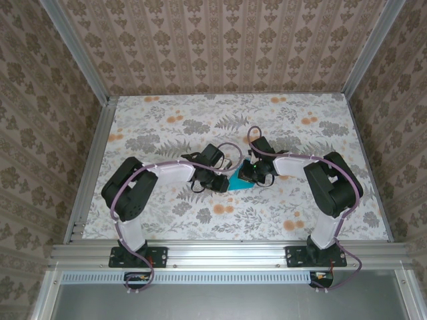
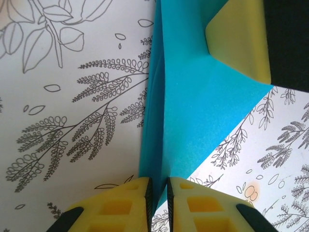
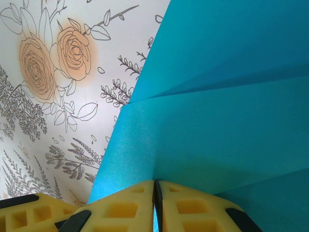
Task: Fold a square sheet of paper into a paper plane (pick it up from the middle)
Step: Fourth fold the wing at the center of the table.
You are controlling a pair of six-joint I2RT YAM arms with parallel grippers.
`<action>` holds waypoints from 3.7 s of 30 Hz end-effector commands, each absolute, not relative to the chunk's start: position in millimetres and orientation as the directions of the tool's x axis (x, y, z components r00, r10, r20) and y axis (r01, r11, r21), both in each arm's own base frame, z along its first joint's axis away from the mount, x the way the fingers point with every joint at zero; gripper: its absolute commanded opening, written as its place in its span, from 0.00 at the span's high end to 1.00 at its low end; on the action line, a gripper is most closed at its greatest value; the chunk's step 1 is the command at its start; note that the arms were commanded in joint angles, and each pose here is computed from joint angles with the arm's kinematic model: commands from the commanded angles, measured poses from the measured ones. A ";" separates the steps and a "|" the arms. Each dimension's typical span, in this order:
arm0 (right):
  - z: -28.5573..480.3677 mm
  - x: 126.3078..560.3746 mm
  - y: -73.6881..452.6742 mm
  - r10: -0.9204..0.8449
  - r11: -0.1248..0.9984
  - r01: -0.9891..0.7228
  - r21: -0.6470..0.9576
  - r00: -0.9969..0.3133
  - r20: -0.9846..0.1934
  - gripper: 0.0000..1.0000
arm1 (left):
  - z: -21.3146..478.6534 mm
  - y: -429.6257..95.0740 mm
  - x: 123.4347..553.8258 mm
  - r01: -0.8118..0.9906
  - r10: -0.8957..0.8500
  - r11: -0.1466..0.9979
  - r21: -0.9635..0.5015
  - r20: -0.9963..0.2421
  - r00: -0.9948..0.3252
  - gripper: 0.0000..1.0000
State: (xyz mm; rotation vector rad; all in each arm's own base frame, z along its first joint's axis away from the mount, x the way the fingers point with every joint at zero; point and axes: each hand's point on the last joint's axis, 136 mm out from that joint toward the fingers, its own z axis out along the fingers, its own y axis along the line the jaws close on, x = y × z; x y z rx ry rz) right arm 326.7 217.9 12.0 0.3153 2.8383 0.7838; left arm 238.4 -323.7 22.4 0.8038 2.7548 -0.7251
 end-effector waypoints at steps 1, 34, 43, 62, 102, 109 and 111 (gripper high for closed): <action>-17.2 311.7 197.5 0.282 0.876 0.233 0.422 -0.958 -0.057 0.87 | 18.7 -319.0 237.5 0.583 0.503 0.712 -0.391 -0.295 -0.812 0.84; -21.8 311.7 194.9 0.304 0.877 0.260 0.405 -0.952 -0.045 0.87 | 59.3 -340.0 240.7 0.509 0.345 0.688 -0.518 -0.383 -0.857 0.81; -23.3 311.7 194.1 0.308 0.876 0.267 0.402 -0.951 -0.040 0.88 | 39.6 -339.7 237.2 0.469 0.360 0.708 -0.528 -0.301 -0.883 0.85; -25.8 309.9 190.7 0.309 0.881 0.272 0.387 -0.950 -0.035 0.88 | 25.8 -316.9 249.0 0.435 0.335 0.771 -0.464 -0.286 -0.898 0.85; -20.2 312.5 190.4 0.316 0.877 0.272 0.396 -0.947 -0.051 0.88 | -10.5 -284.6 231.1 0.400 0.377 0.842 -0.363 -0.134 -0.916 0.86; -18.7 314.3 190.0 0.319 0.877 0.272 0.396 -0.946 -0.055 0.88 | -0.4 -280.2 230.7 0.412 0.388 0.842 -0.348 -0.139 -0.911 0.87; -20.0 313.4 189.6 0.320 0.877 0.275 0.394 -0.946 -0.052 0.88 | 8.9 -284.9 230.1 0.426 0.397 0.825 -0.372 -0.157 -0.904 0.86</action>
